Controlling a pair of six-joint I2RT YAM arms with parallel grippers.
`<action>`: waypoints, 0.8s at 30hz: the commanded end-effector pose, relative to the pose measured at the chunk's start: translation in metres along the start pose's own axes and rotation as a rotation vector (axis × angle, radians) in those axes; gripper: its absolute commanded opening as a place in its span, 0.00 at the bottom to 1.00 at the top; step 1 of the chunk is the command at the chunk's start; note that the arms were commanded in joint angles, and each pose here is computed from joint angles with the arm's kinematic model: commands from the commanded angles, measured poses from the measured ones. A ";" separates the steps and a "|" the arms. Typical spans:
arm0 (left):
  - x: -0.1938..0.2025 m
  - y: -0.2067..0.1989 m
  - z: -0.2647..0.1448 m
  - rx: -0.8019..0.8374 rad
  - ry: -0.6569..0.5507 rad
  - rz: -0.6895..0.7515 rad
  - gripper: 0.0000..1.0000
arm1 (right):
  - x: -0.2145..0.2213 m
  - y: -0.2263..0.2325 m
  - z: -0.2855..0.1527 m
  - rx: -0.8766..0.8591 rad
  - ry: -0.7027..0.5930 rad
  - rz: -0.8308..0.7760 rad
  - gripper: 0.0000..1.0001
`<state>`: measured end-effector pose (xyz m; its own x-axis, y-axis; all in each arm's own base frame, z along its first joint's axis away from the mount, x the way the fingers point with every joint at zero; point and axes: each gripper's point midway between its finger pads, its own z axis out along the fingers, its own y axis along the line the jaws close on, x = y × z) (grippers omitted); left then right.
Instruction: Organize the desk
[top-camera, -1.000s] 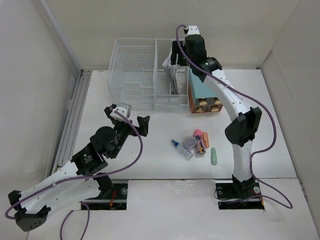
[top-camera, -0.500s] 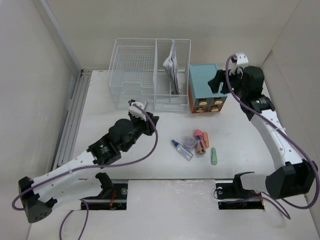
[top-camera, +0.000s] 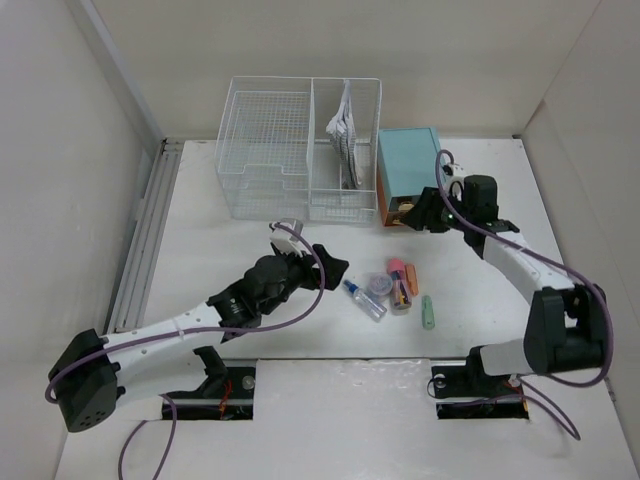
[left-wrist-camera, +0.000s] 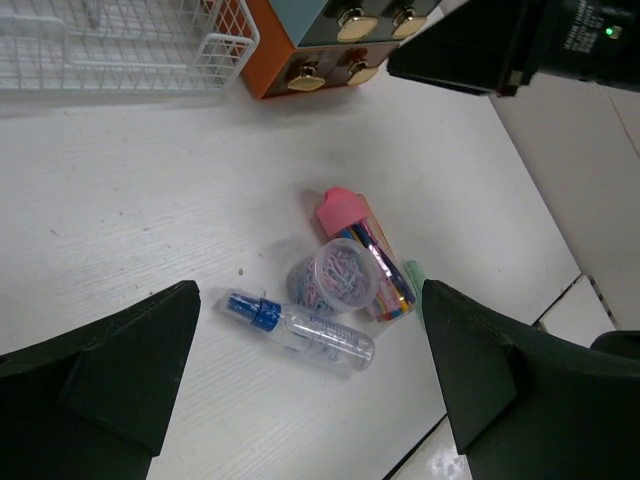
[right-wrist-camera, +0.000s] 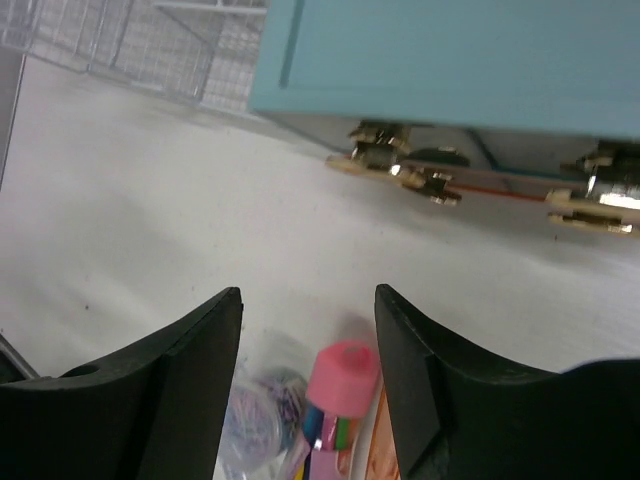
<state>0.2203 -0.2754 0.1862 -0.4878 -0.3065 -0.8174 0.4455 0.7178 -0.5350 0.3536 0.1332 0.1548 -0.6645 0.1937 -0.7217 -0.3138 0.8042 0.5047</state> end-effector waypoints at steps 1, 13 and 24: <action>-0.016 -0.024 0.000 0.093 -0.073 -0.092 0.92 | -0.039 -0.001 0.018 -0.034 -0.095 0.021 0.61; -0.008 -0.020 -0.010 0.101 -0.073 -0.069 0.92 | -0.055 -0.018 0.053 -0.026 -0.141 0.125 0.65; 0.005 -0.015 -0.009 0.091 -0.045 -0.060 0.90 | -0.073 -0.019 0.048 0.005 -0.290 0.194 0.64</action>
<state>0.2059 -0.2772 0.1830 -0.4946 -0.3508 -0.7952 0.4639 0.6671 -0.5829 0.4073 0.1371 0.1180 -0.6930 0.4346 -0.5752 -0.0912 0.7387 0.6679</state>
